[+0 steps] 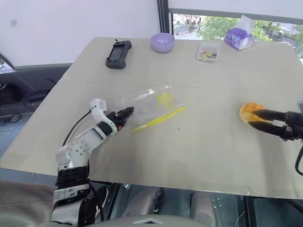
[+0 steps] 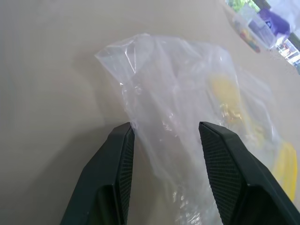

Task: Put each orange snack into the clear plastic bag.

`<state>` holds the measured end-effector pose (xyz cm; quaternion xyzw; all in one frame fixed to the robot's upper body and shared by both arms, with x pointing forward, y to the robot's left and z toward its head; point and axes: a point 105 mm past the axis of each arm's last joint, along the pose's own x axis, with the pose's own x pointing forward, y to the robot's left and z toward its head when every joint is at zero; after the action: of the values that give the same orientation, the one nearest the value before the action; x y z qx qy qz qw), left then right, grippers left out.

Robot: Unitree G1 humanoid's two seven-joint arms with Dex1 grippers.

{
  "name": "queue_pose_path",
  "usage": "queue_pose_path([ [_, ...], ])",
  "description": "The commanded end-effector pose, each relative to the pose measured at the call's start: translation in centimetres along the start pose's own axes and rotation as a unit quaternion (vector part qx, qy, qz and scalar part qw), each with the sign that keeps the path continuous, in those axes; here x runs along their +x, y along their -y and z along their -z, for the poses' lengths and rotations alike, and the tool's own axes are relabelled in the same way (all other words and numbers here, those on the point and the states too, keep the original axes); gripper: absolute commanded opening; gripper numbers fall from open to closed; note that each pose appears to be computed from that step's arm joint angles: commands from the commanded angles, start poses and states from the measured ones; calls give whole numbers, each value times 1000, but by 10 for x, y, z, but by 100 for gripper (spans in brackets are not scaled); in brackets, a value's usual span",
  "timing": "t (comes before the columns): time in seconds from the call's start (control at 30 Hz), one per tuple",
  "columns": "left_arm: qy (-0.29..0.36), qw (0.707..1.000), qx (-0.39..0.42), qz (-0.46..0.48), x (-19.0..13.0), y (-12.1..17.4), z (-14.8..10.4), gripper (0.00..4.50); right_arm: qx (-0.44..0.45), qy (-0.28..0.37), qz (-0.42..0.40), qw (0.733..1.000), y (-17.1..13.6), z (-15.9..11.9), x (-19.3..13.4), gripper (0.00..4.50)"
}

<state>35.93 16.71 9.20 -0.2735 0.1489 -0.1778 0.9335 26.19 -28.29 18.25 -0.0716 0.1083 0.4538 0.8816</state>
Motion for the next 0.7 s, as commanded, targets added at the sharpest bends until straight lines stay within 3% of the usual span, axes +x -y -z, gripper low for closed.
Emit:
queue_pose_path([
  [0.03,-50,999,-19,12,10,11,17,66,-16,7,0,1000,-5,-12,16,244],
  [0.07,-50,998,-20,16,10,13,15,18,-18,6,1,1000,-6,-12,20,244],
  [0.1,-51,998,-28,19,11,16,13,8,-21,6,2,1000,-8,-12,26,244],
  [0.37,-43,993,-95,48,8,36,-5,8,-46,22,20,998,-21,-14,73,244],
  [0.5,-9,984,-152,90,7,62,-32,8,-188,-40,12,981,-38,0,107,244],
  [0.7,20,967,-222,127,6,95,-61,8,-352,-15,17,936,-50,-6,146,244],
])
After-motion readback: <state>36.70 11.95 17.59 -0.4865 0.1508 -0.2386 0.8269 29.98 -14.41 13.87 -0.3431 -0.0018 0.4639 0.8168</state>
